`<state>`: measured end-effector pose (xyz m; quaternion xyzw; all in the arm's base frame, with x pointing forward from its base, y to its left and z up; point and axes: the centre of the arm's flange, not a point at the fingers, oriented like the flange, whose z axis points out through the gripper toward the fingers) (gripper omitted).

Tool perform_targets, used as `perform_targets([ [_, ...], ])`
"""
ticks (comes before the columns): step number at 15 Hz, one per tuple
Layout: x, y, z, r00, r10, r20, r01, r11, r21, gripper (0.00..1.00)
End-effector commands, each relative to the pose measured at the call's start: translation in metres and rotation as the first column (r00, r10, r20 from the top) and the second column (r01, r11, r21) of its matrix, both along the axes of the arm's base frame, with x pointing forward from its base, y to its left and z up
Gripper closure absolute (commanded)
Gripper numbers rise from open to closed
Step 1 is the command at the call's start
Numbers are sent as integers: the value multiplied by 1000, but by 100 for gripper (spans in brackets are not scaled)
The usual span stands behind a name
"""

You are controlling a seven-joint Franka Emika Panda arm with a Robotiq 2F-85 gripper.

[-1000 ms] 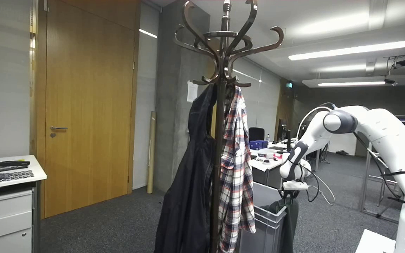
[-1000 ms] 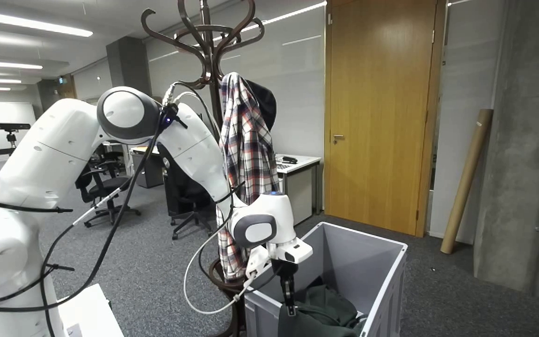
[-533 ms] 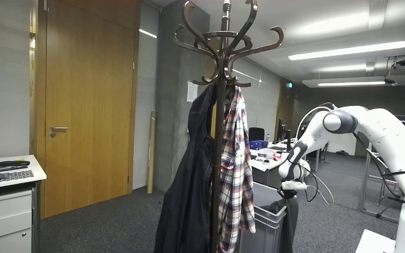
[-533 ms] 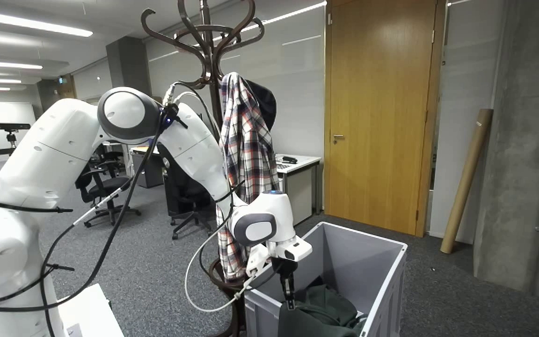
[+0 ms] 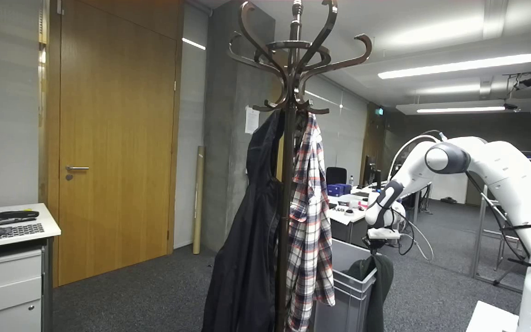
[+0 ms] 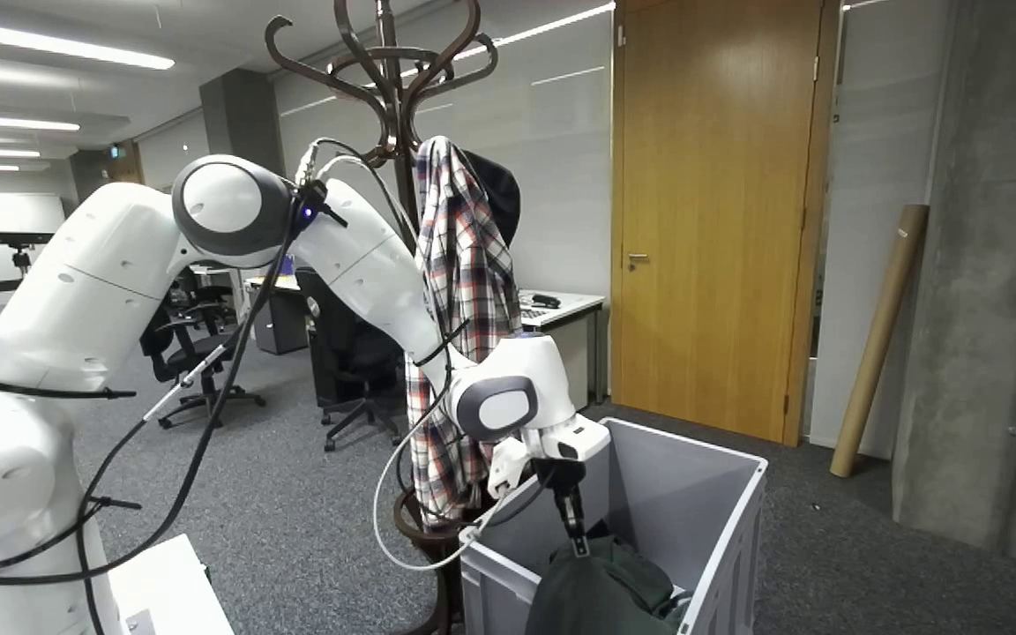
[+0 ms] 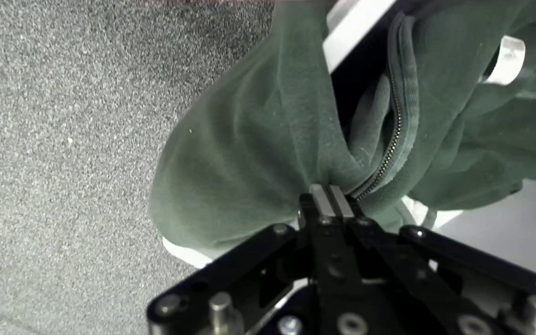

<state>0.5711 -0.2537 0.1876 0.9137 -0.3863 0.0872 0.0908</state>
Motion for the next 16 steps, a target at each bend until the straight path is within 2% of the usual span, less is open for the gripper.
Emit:
perform_targets([
  [1,27,-12,74,995,10,102,-2,997,-73,100],
  [6,75,-5,142,974,36,225,-7,991,-131,100],
  [11,118,27,203,942,75,326,-19,985,-170,100],
  [16,147,52,264,903,99,418,-18,981,-192,100],
])
